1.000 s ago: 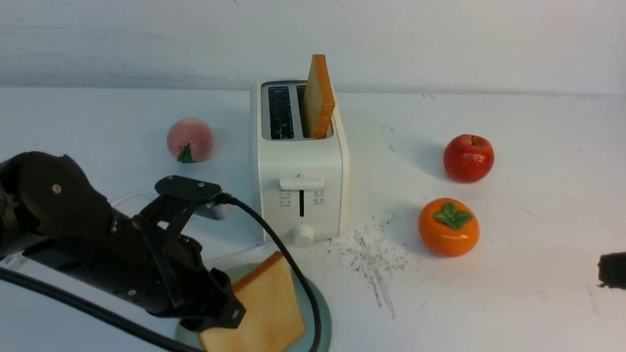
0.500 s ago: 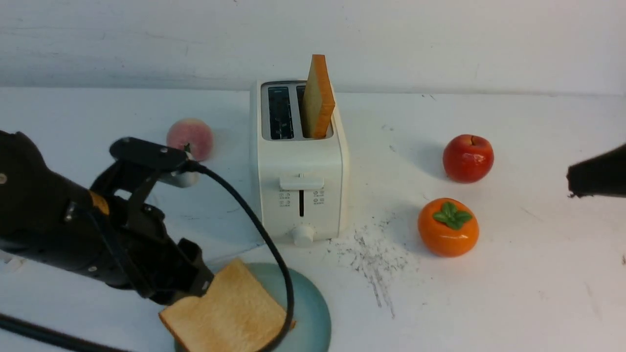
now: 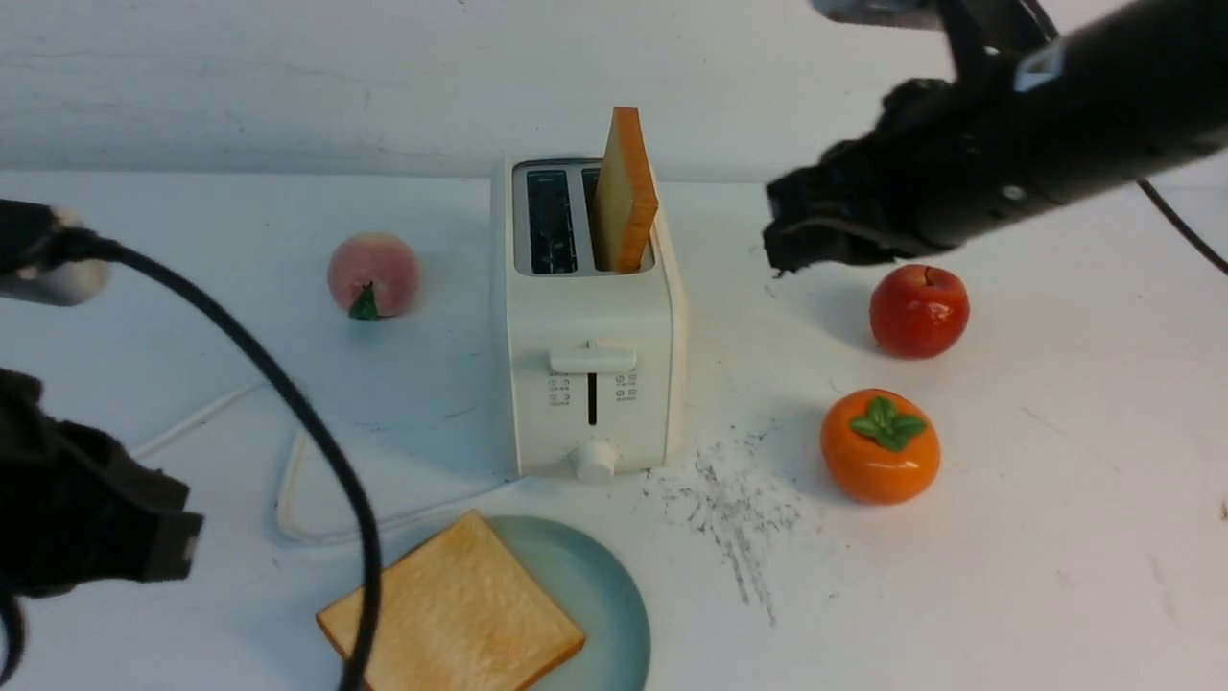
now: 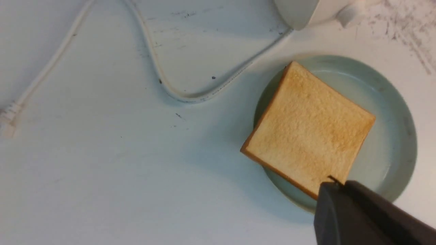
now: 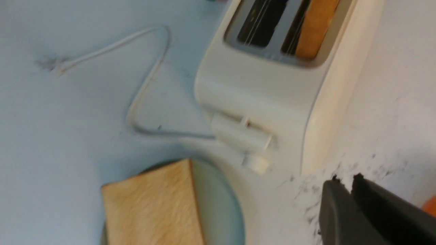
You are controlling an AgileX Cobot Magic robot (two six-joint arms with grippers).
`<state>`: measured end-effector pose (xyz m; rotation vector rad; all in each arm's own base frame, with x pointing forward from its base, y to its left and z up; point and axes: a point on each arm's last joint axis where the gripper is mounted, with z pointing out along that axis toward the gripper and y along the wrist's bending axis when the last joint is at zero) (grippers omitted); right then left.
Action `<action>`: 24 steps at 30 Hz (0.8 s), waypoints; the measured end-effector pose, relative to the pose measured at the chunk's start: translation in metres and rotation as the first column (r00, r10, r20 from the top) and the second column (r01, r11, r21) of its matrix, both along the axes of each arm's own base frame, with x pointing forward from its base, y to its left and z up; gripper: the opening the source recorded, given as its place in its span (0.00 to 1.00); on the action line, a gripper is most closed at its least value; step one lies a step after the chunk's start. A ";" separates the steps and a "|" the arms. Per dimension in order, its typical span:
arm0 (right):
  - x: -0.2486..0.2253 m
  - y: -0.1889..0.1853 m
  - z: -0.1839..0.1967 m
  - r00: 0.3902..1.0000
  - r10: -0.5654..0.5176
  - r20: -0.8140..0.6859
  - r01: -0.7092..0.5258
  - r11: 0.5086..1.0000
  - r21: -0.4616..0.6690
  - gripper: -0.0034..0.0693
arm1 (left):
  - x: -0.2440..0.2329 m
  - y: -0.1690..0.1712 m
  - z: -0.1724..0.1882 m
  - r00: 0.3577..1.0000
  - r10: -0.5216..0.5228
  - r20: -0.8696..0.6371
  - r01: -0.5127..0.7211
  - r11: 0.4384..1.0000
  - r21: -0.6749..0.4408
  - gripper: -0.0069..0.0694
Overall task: Take toasted bread from bread machine on white table place on plate.
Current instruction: 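Grasp the toast slice in the toaster and pull it up out of the slot with the right gripper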
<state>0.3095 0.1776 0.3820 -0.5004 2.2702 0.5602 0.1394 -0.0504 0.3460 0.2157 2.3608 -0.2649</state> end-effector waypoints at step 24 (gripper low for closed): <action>0.120 0.057 -0.068 0.990 -0.142 -0.010 0.142 0.988 0.053 0.55 | -0.119 0.044 -0.026 0.987 0.137 0.088 -0.123 0.981 -0.150 0.07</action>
